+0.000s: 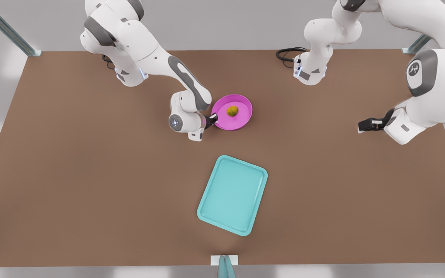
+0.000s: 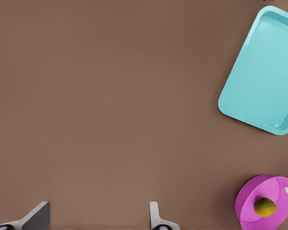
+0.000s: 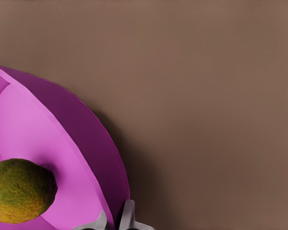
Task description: Place the orange on the plate with the left arm and the plate on the tray with the right arm
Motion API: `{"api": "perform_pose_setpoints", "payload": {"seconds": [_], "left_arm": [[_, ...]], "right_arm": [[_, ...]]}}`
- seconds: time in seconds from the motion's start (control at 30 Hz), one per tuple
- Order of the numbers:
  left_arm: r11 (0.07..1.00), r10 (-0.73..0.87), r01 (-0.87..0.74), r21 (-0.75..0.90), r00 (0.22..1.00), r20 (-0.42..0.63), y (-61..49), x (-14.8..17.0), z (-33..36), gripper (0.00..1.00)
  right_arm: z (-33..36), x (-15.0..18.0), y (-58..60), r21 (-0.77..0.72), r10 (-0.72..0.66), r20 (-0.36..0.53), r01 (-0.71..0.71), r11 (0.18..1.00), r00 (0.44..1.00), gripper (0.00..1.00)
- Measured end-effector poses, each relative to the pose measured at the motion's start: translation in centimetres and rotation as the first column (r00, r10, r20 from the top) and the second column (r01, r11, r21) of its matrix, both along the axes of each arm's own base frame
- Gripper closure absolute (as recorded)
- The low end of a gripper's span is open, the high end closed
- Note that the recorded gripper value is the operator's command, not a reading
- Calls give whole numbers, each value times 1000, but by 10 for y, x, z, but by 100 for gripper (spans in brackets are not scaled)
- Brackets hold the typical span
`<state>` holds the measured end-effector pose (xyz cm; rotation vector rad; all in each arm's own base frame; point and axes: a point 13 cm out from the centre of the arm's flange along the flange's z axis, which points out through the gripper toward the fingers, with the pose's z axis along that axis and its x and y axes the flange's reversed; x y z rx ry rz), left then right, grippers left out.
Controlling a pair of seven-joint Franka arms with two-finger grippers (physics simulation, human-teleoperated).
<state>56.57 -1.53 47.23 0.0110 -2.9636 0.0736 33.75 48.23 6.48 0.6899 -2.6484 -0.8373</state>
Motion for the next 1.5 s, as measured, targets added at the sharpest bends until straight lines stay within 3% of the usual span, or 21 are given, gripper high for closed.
{"api": "perform_pose_setpoints", "payload": {"seconds": [0.23, 0.8, 1.17, 1.2, 1.4, 1.5], "left_arm": [[1000, -9, 9, -14, 1000, -5, -5, 1, -3, 0], [1000, -15, 15, -15, 1000, -8, -5, 0, -3, 0], [1000, -17, 16, -15, 1000, -10, -5, -3, 0, 0], [1000, -17, 17, -15, 1000, -12, -5, -4, 0, 0], [1000, -18, 18, -15, 1000, -20, -5, -6, 0, 0], [1000, -19, 18, -15, 1000, -22, -5, -6, 0, 0]], "right_arm": [[17, 41, 6, 43, -39, 35, 37, 998, 999, 79], [62, 244, 21, 195, -285, 154, 254, 947, 946, 79], [29, 318, -5, 180, -413, 166, 384, 905, 895, 79], [28, 319, -6, 178, -418, 164, 390, 903, 893, 0], [53, 328, -13, 184, -451, 161, 422, 888, 878, 0], [93, 364, -127, 127, -514, 211, 498, 858, 832, 0]]}}
